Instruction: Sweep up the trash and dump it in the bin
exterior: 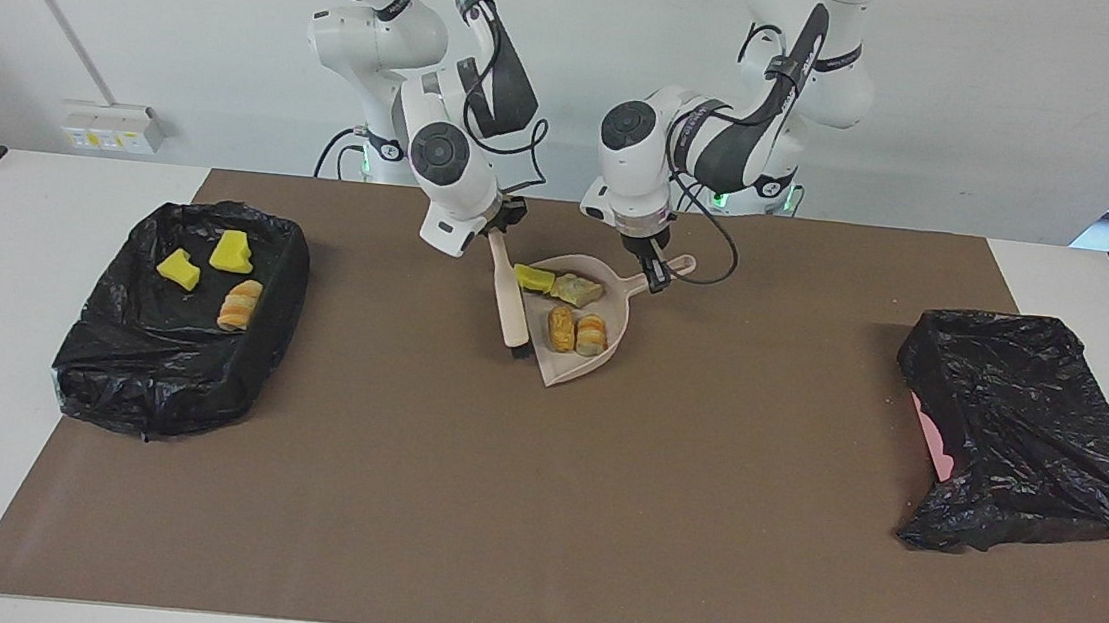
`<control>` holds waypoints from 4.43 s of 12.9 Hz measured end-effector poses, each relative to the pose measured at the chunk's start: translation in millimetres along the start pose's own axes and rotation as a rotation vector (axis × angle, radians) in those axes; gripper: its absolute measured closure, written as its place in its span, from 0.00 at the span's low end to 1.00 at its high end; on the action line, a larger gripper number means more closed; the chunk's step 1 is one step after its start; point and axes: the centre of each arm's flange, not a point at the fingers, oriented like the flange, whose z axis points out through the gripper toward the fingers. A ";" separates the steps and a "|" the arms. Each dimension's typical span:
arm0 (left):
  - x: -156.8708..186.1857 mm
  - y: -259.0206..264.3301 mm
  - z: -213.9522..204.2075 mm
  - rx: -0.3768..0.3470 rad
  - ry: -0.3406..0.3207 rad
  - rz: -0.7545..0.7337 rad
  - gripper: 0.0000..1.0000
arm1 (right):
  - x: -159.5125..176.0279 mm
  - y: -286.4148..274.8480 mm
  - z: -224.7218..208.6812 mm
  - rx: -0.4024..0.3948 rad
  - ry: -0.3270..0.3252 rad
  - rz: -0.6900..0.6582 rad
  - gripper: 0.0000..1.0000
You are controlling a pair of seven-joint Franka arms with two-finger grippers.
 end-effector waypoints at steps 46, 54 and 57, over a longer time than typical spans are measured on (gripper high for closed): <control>-619.7 -278.6 -24.8 0.200 -0.019 0.177 0.68 | -75.8 -126.2 116.6 -0.157 0.110 0.284 0.67; -612.9 -336.8 -37.6 0.197 -0.384 0.231 0.68 | -27.3 -94.9 33.5 -0.099 0.276 0.327 0.00; -605.2 -340.2 -45.8 0.195 -0.497 0.275 0.68 | -2.9 -53.9 -28.8 -0.095 0.390 0.369 0.00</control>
